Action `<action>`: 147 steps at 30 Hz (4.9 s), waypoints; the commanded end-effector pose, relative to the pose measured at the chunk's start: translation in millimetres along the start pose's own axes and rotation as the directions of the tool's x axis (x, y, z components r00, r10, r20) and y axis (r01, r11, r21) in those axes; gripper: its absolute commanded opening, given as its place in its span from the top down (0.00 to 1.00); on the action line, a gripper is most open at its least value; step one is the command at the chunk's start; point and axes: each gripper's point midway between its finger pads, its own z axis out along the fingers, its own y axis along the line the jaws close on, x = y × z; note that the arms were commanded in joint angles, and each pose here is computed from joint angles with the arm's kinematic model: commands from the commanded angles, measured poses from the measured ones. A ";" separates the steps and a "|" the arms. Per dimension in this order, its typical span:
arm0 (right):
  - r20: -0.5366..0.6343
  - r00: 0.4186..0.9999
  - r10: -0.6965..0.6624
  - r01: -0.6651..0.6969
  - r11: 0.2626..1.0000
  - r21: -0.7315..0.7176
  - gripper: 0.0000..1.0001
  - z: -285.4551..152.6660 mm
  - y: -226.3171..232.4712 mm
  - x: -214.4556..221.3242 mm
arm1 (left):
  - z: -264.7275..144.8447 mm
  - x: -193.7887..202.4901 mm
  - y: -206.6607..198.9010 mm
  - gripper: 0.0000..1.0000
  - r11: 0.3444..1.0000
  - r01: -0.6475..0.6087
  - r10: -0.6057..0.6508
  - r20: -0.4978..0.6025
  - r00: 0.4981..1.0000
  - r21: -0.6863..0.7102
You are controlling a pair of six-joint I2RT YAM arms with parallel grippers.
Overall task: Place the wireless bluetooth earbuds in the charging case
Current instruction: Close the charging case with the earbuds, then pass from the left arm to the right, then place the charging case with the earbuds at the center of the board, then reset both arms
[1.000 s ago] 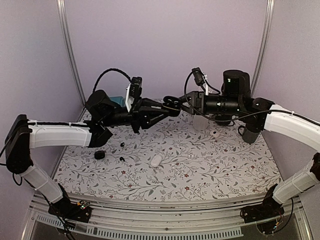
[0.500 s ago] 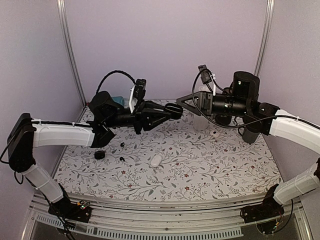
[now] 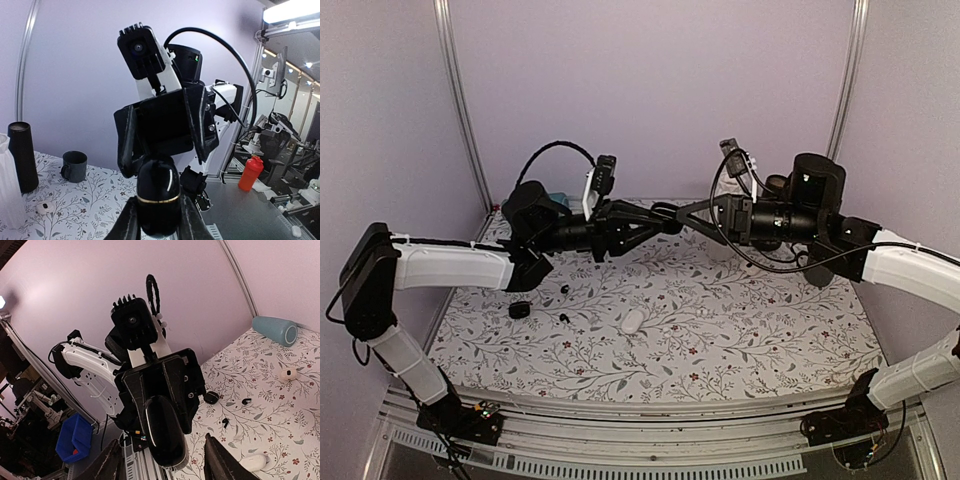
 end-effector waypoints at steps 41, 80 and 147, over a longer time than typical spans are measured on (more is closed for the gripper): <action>0.128 0.980 0.153 -0.194 0.882 0.429 0.96 -45.2 -108.2 32.1 | -29.2 -3.7 49.0 0.04 0.952 0.037 -0.032 0.023 0.999 -0.304; 0.381 0.764 0.521 -0.568 0.262 0.780 0.86 -185.8 -320.4 188.7 | -37.9 -18.1 42.0 0.04 0.942 -0.014 0.018 0.009 1.000 -0.334; 0.321 0.934 -0.156 -0.034 0.856 0.516 0.01 -127.5 -80.0 -46.3 | -50.8 -4.9 53.5 0.04 0.905 -0.034 0.024 -0.029 0.999 -0.424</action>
